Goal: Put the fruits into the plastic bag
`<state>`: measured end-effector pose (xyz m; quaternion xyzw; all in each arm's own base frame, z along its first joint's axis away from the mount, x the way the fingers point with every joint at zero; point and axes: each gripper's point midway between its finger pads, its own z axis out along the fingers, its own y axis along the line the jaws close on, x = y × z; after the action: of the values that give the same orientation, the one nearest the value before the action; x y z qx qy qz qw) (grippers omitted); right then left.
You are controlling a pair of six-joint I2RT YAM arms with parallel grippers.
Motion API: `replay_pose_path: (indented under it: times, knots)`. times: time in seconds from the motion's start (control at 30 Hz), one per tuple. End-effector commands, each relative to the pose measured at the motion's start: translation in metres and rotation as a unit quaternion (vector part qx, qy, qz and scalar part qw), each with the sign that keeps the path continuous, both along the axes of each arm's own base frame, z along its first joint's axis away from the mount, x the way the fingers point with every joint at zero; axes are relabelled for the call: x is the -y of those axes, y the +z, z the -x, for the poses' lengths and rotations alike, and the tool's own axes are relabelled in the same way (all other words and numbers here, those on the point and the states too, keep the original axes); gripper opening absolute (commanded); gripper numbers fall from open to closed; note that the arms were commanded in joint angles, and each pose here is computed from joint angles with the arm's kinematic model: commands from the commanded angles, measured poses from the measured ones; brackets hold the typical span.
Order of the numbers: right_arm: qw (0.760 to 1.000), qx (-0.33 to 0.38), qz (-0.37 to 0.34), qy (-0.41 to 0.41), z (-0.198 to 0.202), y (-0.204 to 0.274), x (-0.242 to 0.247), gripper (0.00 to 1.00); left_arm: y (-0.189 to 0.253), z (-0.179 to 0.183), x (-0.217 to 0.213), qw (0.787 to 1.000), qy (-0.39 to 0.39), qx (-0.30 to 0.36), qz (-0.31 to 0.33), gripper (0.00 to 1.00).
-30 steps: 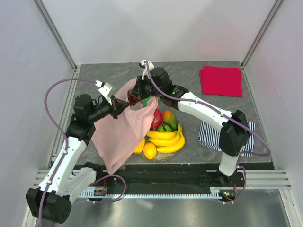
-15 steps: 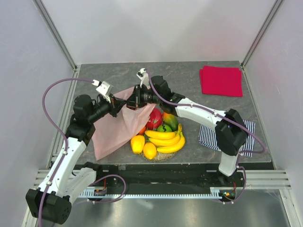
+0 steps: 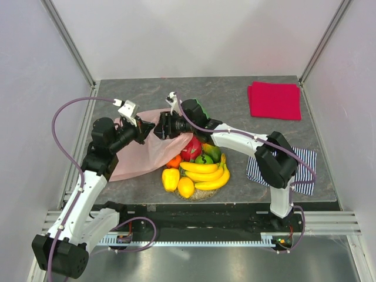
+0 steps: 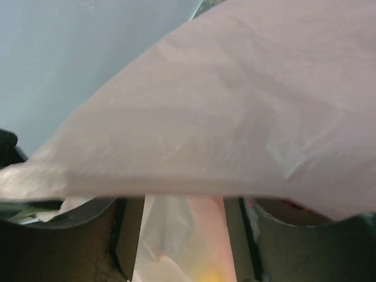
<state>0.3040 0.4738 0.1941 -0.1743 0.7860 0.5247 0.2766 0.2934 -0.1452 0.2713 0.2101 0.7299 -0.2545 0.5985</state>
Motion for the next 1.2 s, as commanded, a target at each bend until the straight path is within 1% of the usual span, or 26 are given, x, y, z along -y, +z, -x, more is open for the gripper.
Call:
replay_pose_path:
  times: [0.0,0.03,0.1,0.27,0.3,0.4,0.47,0.5,0.53,0.57,0.6,0.63,0.7,0.73,0.77,0.8,0.83,0.9,0.93,1.0,1.03,1.17]
  knots:
    - [0.997,0.068,-0.015,-0.014,-0.005,0.043,0.012,0.67,0.016,-0.009,-0.017,0.998,0.051,0.026,-0.018,0.02]
    - [0.997,0.070,-0.016,-0.016,-0.003,0.046,0.017,0.71,0.015,-0.010,-0.018,0.998,0.055,0.025,-0.020,0.01]
    - [0.997,0.075,-0.010,-0.020,-0.002,0.046,0.023,0.73,0.013,-0.011,-0.021,0.997,0.064,0.023,-0.025,0.02]
    - [0.993,0.110,-0.007,-0.044,0.000,0.070,0.044,0.73,0.011,-0.016,-0.033,0.994,0.099,0.018,-0.034,0.02]
    - [0.992,0.112,0.003,-0.062,-0.004,0.065,0.054,0.73,0.011,-0.017,-0.036,0.994,0.107,0.016,-0.035,0.01]
    - [0.985,0.137,-0.005,-0.104,-0.006,0.095,0.090,0.74,0.011,-0.017,-0.040,0.992,0.119,0.017,-0.037,0.01]
    - [0.979,0.150,0.000,-0.137,-0.014,0.106,0.115,0.75,0.011,-0.017,-0.041,0.992,0.122,0.016,-0.038,0.02]
    - [0.976,0.158,0.006,-0.151,-0.014,0.110,0.127,0.75,0.010,-0.018,-0.043,0.991,0.121,0.022,-0.049,0.02]
    - [0.965,0.190,0.017,-0.178,-0.015,0.126,0.147,0.76,0.008,-0.018,-0.043,0.991,0.122,0.019,-0.051,0.02]
    - [0.960,0.201,0.032,-0.192,-0.014,0.129,0.159,0.77,0.009,-0.019,-0.045,0.990,0.128,0.018,-0.052,0.01]
    - [0.953,0.221,0.034,-0.205,-0.006,0.142,0.174,0.78,0.008,-0.019,-0.048,0.989,0.133,0.016,-0.054,0.02]
    - [0.944,0.239,0.069,-0.215,-0.006,0.136,0.187,0.78,0.009,-0.019,-0.048,0.989,0.134,0.016,-0.055,0.02]
    - [0.937,0.259,0.100,-0.214,0.004,0.128,0.205,0.78,0.008,-0.020,-0.050,0.988,0.141,0.015,-0.056,0.02]
    - [0.935,0.257,0.140,-0.201,0.010,0.110,0.214,0.78,0.009,-0.020,-0.050,0.988,0.141,0.016,-0.055,0.02]
    - [0.934,0.254,0.164,-0.190,0.014,0.098,0.218,0.77,0.008,-0.020,-0.049,0.989,0.138,0.014,-0.055,0.01]
    - [0.934,0.247,0.188,-0.178,0.018,0.085,0.222,0.77,0.007,-0.020,-0.049,0.989,0.136,0.013,-0.054,0.01]
    - [0.936,0.229,0.223,-0.150,0.031,0.064,0.222,0.76,0.008,-0.020,-0.048,0.990,0.134,0.014,-0.053,0.01]
    - [0.924,0.221,0.280,-0.141,0.035,0.040,0.224,0.74,0.008,-0.020,-0.047,0.990,0.132,0.013,-0.052,0.02]
    - [0.923,0.216,0.298,-0.116,0.049,0.028,0.216,0.74,0.008,-0.020,-0.047,0.990,0.131,0.012,-0.052,0.02]
    - [0.923,0.199,0.314,-0.096,0.059,0.011,0.205,0.73,0.006,-0.021,-0.049,0.989,0.136,0.010,-0.055,0.01]
    - [0.924,0.201,0.317,-0.076,0.070,0.006,0.197,0.73,0.006,-0.021,-0.050,0.989,0.139,0.010,-0.056,0.02]
    - [0.911,0.221,0.348,-0.013,0.092,-0.017,0.187,0.77,0.006,-0.020,-0.048,0.989,0.134,0.009,-0.056,0.02]
